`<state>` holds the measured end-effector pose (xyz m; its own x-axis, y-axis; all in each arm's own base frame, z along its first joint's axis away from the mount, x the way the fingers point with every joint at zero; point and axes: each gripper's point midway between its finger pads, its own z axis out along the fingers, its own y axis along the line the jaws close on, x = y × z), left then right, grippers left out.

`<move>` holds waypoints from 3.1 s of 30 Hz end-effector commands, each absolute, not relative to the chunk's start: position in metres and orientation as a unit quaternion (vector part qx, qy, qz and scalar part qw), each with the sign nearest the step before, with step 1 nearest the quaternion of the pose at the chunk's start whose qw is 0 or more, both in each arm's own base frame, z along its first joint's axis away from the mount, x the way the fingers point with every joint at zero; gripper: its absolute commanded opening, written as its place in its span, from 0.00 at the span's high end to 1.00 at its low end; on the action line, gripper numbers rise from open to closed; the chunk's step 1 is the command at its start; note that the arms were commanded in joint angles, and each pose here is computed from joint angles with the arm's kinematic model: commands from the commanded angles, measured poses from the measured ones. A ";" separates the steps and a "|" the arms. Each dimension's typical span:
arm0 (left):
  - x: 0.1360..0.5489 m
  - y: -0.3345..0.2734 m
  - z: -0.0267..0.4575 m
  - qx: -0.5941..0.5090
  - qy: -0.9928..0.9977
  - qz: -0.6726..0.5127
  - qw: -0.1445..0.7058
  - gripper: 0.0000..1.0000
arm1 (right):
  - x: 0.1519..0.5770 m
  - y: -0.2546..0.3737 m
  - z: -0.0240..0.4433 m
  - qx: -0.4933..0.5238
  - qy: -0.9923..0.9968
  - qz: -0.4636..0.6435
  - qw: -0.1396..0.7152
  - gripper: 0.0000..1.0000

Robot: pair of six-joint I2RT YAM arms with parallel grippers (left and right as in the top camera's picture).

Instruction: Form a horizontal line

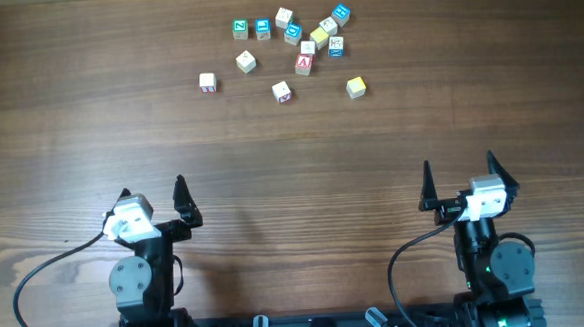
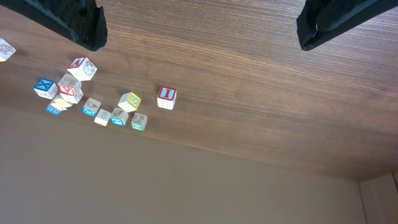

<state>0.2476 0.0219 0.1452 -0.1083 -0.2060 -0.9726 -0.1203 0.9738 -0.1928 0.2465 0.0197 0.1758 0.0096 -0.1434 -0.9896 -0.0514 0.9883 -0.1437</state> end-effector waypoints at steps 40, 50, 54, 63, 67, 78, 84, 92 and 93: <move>0.466 -0.044 0.434 0.068 0.816 -0.190 0.541 0.00 | 0.246 0.020 0.176 -0.075 0.701 -0.035 0.708 0.00; 0.472 -0.064 0.282 0.027 0.925 -0.222 0.309 0.89 | 0.246 0.020 0.176 -0.076 0.701 -0.035 0.708 0.00; 0.471 -0.076 0.241 0.023 0.942 -0.228 0.244 0.96 | 0.246 0.020 0.176 -0.076 0.701 -0.035 0.708 0.00; 0.476 -0.128 0.148 -0.069 0.978 -0.135 0.143 0.96 | 0.246 0.020 0.176 -0.075 0.701 -0.035 0.708 0.00; 0.476 -0.167 0.110 -0.068 0.982 -0.136 0.115 0.92 | 0.246 0.020 0.176 -0.075 0.701 -0.035 0.708 0.00; 0.482 -0.205 0.043 -0.100 0.986 -0.064 0.120 0.52 | 0.246 0.020 0.176 -0.075 0.701 -0.035 0.708 0.01; 0.484 -0.209 0.027 -0.097 0.987 -0.063 0.115 0.44 | 0.246 0.020 0.176 -0.076 0.701 -0.035 0.708 0.00; 0.487 -0.211 0.009 -0.096 0.987 -0.061 0.113 0.55 | 0.246 0.020 0.176 -0.075 0.701 -0.035 0.708 0.00; 0.488 -0.210 0.009 -0.095 0.987 -0.058 0.114 0.56 | 0.246 0.020 0.176 -0.076 0.701 -0.035 0.708 0.00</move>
